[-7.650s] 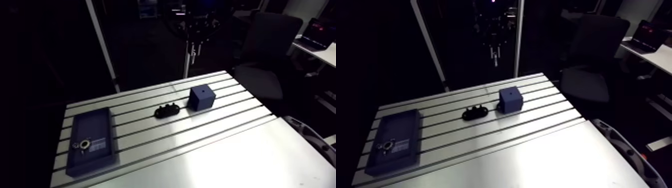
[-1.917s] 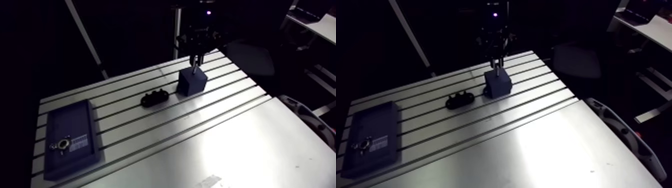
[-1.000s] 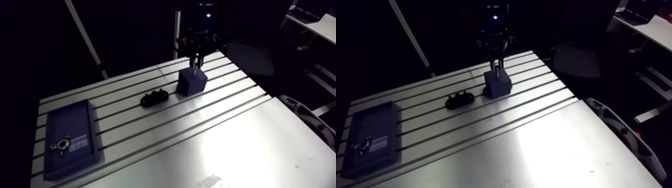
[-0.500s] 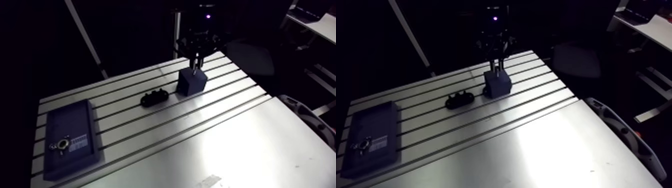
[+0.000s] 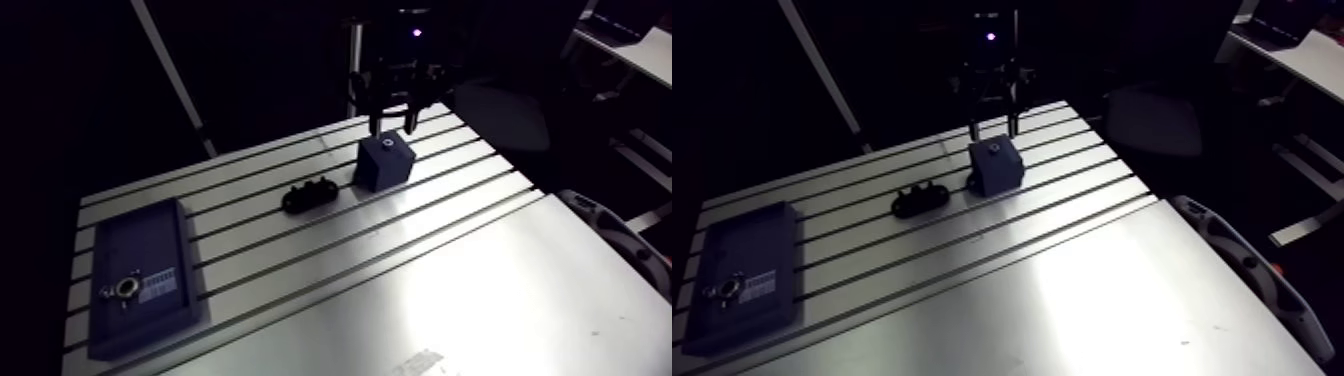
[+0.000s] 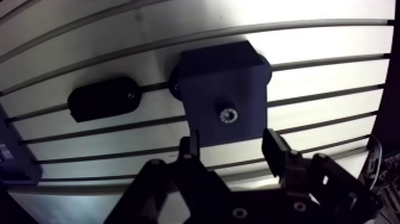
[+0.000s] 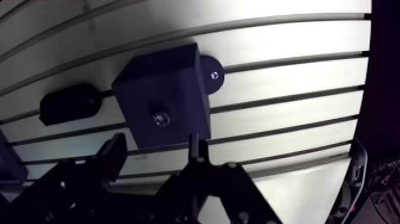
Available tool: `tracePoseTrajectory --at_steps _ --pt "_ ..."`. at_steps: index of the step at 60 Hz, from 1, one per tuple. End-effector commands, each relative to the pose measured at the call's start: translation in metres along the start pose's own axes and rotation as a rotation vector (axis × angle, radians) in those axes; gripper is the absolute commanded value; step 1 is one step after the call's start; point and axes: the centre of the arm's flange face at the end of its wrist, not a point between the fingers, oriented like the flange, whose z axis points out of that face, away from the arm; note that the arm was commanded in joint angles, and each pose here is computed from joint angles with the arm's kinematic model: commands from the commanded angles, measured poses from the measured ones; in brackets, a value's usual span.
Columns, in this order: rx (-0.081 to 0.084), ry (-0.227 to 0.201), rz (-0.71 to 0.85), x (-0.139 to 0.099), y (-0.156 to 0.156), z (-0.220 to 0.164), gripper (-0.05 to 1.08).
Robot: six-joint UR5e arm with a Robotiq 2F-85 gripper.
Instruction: Pick up the M10 bolt and insert it into the hole until fully seated.
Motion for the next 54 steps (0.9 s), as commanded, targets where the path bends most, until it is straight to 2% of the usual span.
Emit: tracePoseTrajectory --at_steps 1,21,25,27,29,33,35,37,43,46,47,50,54 --pt "-0.008 0.031 -0.005 0.002 0.001 -0.004 0.00" --pt "-0.010 0.041 -0.010 -0.004 -0.004 -0.011 0.00" --pt "-0.018 0.069 -0.016 -0.014 -0.010 -0.028 0.00" --pt "-0.025 0.099 -0.023 -0.026 -0.016 -0.047 0.00" --pt "-0.025 0.099 -0.023 -0.026 -0.016 -0.047 0.00" --pt "-0.032 0.127 -0.032 -0.038 -0.023 -0.066 0.00" --pt "-0.037 0.143 -0.038 -0.045 -0.029 -0.076 0.00" --pt "-0.044 0.163 -0.049 -0.061 -0.039 -0.097 0.00" --pt "-0.037 0.147 -0.068 -0.084 -0.056 -0.117 0.01" --pt "-0.048 0.146 -0.112 -0.094 -0.085 -0.128 0.01" --pt "-0.048 0.146 -0.112 -0.094 -0.085 -0.128 0.01" --pt "-0.056 0.151 -0.157 -0.100 -0.117 -0.133 0.01" --pt "-0.062 0.156 -0.183 -0.110 -0.138 -0.142 0.01"
